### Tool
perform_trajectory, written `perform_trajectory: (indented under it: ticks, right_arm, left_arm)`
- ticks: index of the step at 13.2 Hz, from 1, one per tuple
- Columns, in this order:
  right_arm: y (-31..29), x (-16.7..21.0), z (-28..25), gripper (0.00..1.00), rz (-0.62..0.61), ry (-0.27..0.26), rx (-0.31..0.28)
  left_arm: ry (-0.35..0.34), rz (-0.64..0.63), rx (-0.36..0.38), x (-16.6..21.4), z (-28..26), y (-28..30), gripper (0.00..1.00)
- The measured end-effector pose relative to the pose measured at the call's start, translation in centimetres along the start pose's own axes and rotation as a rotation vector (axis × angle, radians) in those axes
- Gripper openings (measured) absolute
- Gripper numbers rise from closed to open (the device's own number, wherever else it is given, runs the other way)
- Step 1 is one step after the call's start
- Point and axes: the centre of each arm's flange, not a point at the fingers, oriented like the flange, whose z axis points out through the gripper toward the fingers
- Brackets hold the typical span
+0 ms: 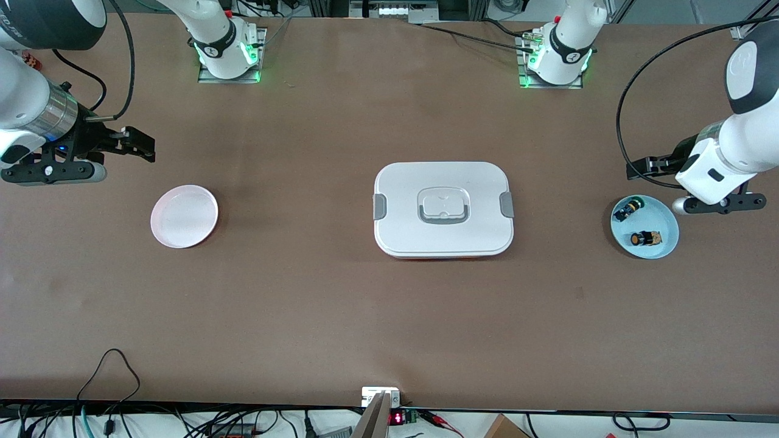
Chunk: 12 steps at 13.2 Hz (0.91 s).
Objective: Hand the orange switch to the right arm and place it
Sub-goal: 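Lower the left gripper over the orange switch in the blue dish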
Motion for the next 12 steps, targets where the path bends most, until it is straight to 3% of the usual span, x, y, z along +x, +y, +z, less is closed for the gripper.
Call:
perform_trajectory:
  ticks: [2,4,7,12]
  right_arm:
    - [-0.4,0.0,0.0,1.0,-0.006,0.0,-0.001]
    - [-0.8,0.0,-0.1,1.0,-0.012,0.001,-0.001]
    - [-1.4,-0.1,-0.2,1.0,-0.023,0.003,-0.002]
    - [-3.8,-0.4,-0.4,1.0,-0.065,0.005,-0.009]
  left_arm:
    - [-0.092,-0.029,0.0,0.0,1.7,-1.7,1.0]
    - [-0.13,-0.062,-0.009,0.9,3.3,-3.7,1.0]
    - [-0.111,-0.096,-0.023,3.8,6.4,-5.7,1.0]
    - [-0.021,-0.082,-0.019,10.0,13.7,-8.6,1.0]
